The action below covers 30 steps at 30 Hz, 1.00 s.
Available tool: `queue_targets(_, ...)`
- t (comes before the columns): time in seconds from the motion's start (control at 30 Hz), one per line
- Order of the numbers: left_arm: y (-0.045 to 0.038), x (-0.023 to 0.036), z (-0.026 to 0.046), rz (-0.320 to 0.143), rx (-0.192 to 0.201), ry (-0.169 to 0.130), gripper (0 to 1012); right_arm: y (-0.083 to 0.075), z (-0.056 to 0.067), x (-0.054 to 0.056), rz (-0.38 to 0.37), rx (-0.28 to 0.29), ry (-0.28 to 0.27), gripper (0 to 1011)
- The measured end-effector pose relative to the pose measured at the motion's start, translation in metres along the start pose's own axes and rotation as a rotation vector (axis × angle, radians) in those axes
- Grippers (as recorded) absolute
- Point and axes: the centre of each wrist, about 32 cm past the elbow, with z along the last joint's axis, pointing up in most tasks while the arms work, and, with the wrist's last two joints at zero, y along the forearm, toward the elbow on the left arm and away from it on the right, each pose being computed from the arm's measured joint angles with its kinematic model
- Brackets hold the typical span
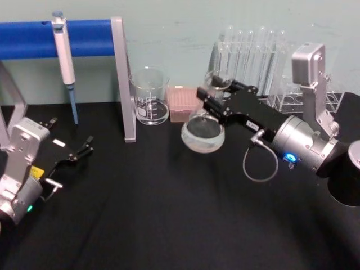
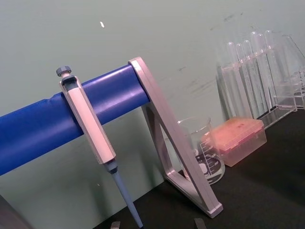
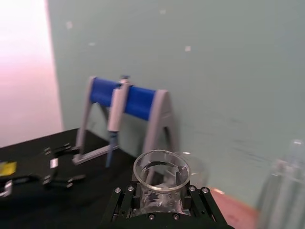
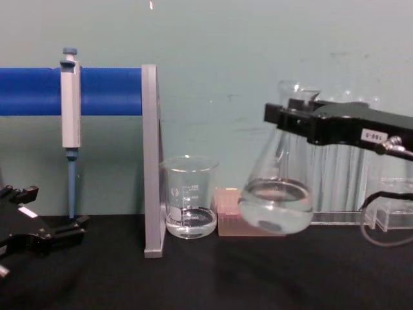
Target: Grasp the erlenmeyer flask with one hand, shake it three times, then place it back.
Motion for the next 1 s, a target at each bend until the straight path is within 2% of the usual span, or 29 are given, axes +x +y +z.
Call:
queue_targets(0.2, 0.0, 0.0, 0.0, 0.0, 0.0, 0.0, 1001, 0.0, 0.002, 0.002, 0.109, -0.016, -0.033, 457)
queue_targets(0.37, 0.0, 0.0, 0.0, 0.0, 0.0, 0.0, 1001, 0.001, 0.002, 0.003, 0.168, -0.025, -0.053, 457)
queue_targets(0.73, 0.0, 0.0, 0.0, 0.0, 0.0, 0.0, 1001, 0.003, -0.002, 0.004, 0.193, -0.035, -0.06, 457)
queue_targets(1.0, 0.0, 0.0, 0.0, 0.0, 0.0, 0.0, 1001, 0.008, -0.011, 0.005, 0.204, -0.052, -0.053, 457)
